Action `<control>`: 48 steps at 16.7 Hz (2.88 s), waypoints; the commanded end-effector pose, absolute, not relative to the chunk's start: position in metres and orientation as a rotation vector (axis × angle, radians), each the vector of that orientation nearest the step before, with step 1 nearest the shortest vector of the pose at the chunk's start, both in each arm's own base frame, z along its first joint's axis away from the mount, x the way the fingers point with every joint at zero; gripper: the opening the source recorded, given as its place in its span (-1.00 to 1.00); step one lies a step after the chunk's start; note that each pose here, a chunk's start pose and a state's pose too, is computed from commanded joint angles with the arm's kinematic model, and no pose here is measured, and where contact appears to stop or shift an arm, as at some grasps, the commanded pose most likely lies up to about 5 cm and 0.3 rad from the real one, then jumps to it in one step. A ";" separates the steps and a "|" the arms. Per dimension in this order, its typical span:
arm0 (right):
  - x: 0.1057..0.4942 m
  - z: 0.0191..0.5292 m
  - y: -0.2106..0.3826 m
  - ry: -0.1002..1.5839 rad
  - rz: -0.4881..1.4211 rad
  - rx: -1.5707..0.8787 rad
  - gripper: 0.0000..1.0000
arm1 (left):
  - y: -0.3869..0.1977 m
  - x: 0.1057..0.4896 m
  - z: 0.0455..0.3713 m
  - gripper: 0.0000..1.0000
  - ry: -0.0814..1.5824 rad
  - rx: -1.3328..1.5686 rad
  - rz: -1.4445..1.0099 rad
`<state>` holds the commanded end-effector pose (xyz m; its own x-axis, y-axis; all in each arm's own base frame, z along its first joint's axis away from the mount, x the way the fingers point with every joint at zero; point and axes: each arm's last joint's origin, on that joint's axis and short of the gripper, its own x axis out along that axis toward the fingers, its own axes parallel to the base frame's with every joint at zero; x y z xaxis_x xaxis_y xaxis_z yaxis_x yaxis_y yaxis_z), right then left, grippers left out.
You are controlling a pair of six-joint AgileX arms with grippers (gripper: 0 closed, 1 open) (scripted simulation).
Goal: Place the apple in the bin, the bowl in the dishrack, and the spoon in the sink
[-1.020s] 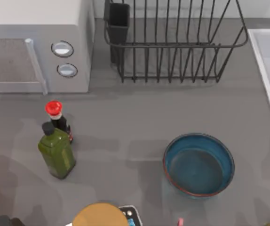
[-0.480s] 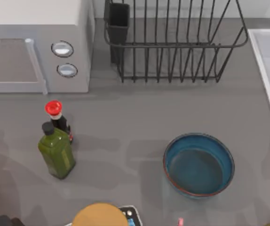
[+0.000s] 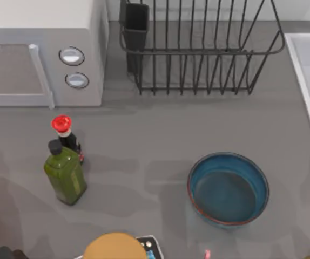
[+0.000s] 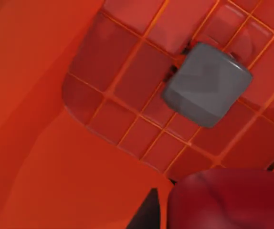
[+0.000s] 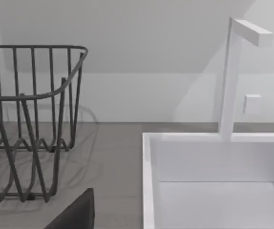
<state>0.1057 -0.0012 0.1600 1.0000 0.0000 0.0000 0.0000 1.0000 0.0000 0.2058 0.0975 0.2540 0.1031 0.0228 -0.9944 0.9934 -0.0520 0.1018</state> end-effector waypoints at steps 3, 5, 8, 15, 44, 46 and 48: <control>0.106 0.160 -0.001 0.000 0.000 0.000 1.00 | 0.100 0.210 0.223 -1.00 1.129 1.315 -1.142; 0.106 0.160 -0.001 0.000 0.000 0.000 1.00 | 0.100 0.209 0.207 -1.00 1.134 1.309 -1.152; 0.106 0.160 -0.001 0.000 0.000 0.000 1.00 | 0.100 0.209 0.202 -1.00 1.134 1.308 -1.158; 0.106 0.160 -0.001 0.000 0.000 0.000 1.00 | 0.100 0.209 0.202 -0.25 1.134 1.308 -1.158; 0.106 0.160 -0.001 0.000 0.000 0.000 1.00 | 0.052 0.166 0.218 1.00 0.974 1.092 -0.446; 0.106 0.160 -0.001 0.000 0.000 0.000 1.00 | 0.040 0.153 0.214 1.00 0.861 0.956 -0.275; 0.106 0.160 -0.001 0.000 0.000 0.000 1.00 | 0.030 0.140 0.208 1.00 0.722 0.794 -0.136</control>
